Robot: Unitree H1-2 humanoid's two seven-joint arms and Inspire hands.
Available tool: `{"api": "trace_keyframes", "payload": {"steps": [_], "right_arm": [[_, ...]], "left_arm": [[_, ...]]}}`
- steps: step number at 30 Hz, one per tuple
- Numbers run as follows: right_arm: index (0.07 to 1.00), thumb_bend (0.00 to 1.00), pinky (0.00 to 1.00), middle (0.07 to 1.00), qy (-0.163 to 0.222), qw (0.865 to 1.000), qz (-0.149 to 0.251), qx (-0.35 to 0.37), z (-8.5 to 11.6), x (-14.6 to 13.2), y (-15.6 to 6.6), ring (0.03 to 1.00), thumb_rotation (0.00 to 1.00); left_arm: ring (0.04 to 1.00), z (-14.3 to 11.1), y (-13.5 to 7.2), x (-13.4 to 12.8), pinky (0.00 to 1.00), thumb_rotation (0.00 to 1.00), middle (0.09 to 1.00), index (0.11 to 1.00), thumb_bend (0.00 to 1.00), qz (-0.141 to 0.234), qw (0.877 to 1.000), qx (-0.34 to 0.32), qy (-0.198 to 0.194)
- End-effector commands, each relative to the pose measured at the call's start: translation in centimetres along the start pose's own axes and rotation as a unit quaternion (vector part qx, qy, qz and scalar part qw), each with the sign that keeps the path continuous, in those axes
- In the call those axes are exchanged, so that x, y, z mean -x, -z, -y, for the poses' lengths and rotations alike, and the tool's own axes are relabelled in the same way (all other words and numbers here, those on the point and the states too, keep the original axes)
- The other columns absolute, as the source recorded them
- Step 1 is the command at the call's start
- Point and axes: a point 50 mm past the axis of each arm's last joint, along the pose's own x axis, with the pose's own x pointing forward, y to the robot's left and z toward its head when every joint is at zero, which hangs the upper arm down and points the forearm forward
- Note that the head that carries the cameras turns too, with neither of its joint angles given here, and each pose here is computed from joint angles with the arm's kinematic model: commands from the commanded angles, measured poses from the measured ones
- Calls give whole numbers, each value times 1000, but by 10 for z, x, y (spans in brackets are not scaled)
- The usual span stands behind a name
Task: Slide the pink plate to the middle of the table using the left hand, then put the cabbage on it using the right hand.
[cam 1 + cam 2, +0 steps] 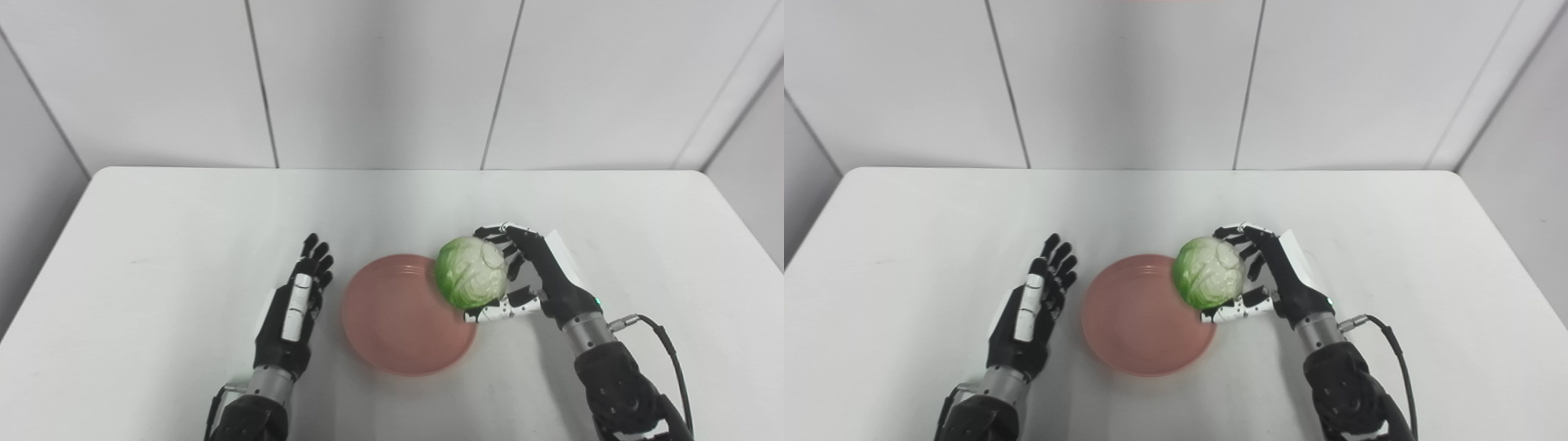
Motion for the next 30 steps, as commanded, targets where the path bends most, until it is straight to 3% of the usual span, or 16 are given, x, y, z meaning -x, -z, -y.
{"api": "trace_keyframes", "payload": {"steps": [1, 10, 21, 30], "right_arm": [[525, 515, 322, 497, 3, 998, 63, 6, 4, -12, -27, 403, 0], [530, 515, 321, 488, -60, 994, 89, 11, -28, -25, -56, 398, 0], [538, 514, 312, 485, -91, 989, 100, 66, -57, -37, -38, 388, 0], [541, 512, 315, 482, -86, 988, 93, 92, -54, -37, -26, 383, 0]], "left_arm": [[1000, 9, -9, -10, 1000, 933, 1000, 989, 709, 15, 1000, -3, 8], [1000, 14, -10, -13, 1000, 970, 1000, 993, 686, 17, 1000, -13, 1], [1000, 13, -10, -13, 1000, 983, 1000, 993, 676, 20, 1000, -13, -5], [1000, 11, -10, -11, 1000, 976, 1000, 989, 676, 20, 1000, -10, -3]]}}
